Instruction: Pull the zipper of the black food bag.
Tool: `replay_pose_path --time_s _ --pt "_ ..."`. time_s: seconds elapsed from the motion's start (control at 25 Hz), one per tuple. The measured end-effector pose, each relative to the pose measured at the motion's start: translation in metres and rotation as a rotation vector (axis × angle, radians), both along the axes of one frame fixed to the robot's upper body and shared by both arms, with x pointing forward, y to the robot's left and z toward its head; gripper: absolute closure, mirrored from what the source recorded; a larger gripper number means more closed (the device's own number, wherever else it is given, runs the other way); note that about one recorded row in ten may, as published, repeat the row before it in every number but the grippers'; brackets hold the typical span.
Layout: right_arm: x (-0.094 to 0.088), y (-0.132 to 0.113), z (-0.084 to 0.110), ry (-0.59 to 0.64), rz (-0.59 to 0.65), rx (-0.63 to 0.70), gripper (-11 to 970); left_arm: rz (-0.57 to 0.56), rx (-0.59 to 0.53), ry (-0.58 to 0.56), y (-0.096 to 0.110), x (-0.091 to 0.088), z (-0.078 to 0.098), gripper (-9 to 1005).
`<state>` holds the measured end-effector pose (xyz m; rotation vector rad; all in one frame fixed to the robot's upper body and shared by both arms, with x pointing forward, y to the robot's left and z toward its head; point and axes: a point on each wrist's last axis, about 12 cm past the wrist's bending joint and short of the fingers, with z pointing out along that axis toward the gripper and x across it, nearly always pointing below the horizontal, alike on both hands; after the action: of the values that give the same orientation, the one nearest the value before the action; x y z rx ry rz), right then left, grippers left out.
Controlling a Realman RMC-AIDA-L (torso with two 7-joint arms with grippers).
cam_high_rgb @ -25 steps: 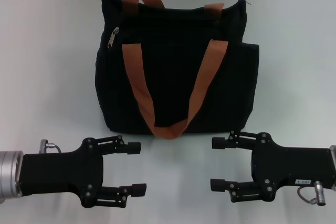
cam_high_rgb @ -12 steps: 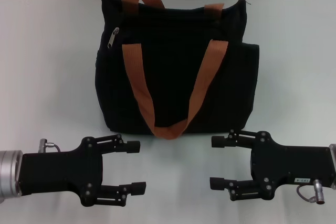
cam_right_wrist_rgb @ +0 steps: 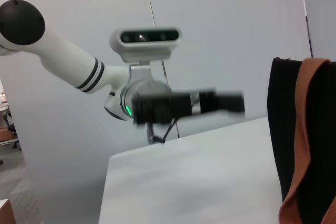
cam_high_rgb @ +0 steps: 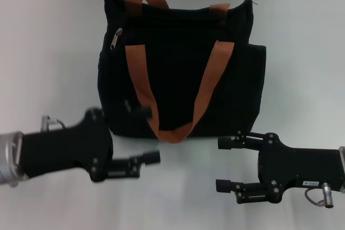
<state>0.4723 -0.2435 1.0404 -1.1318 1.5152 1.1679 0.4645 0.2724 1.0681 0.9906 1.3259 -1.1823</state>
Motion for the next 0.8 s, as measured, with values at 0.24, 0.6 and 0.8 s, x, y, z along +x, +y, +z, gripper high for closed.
replay_pose_path --time_s 0.24,0.6,0.8 --pt "0.000 0.000 0.000 -0.001 -0.003 0.002 149 0.164 -0.201 -0.165 0.008 0.006 0.021 168" --pt "0.001 0.000 0.001 -0.004 -0.009 0.006 150 0.534 -0.259 -0.201 0.044 0.031 0.028 168" --pt "0.002 -0.001 0.002 -0.007 -0.013 0.009 150 0.589 -0.090 -0.154 0.066 0.049 0.027 167"
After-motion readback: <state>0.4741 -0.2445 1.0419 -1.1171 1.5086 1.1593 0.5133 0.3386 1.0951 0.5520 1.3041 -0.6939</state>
